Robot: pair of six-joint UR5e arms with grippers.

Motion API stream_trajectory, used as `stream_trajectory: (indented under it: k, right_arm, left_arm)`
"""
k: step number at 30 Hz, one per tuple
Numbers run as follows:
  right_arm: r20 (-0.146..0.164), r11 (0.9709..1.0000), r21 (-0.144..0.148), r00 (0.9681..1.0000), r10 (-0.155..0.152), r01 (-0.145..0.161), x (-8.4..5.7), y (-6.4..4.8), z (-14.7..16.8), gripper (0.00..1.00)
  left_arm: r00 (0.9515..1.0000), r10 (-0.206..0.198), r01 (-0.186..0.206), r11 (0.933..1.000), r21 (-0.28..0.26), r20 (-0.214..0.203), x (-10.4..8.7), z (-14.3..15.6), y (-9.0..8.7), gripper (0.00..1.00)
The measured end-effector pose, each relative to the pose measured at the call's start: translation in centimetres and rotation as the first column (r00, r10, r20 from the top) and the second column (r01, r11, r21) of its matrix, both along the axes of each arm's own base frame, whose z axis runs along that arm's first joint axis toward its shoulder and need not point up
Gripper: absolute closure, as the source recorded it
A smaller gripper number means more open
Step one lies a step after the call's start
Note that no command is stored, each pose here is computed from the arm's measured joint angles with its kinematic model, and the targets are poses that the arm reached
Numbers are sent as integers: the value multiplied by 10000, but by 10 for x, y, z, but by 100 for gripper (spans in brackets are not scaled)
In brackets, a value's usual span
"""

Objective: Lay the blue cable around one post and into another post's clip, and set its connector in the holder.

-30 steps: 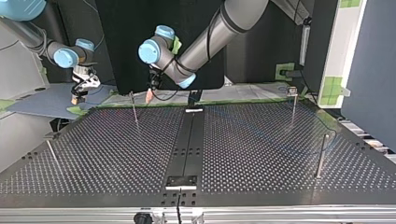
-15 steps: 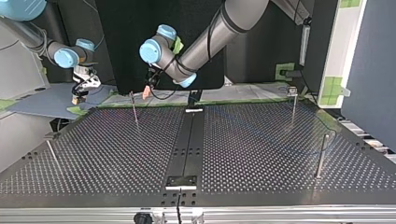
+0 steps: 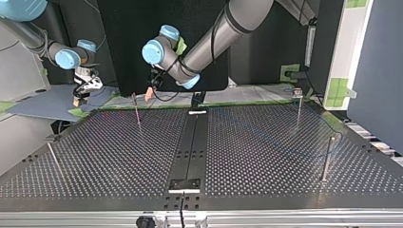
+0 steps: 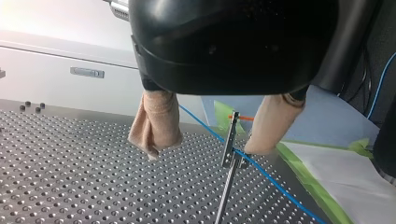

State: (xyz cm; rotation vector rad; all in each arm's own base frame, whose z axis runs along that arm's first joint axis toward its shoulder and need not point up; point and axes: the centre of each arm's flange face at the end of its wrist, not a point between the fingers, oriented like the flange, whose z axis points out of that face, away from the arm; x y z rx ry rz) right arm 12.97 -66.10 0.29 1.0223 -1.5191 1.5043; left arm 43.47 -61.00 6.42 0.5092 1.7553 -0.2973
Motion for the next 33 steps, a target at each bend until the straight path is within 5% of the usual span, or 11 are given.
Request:
stream_trajectory:
  k: [33]
  right_arm:
    - [0, 10000, 12, 10000, 12, -12, 1, 0, 0, 100]
  left_arm:
    - [9998, 214, -213, 9994, 288, -24, -3, 6, 5, 0]
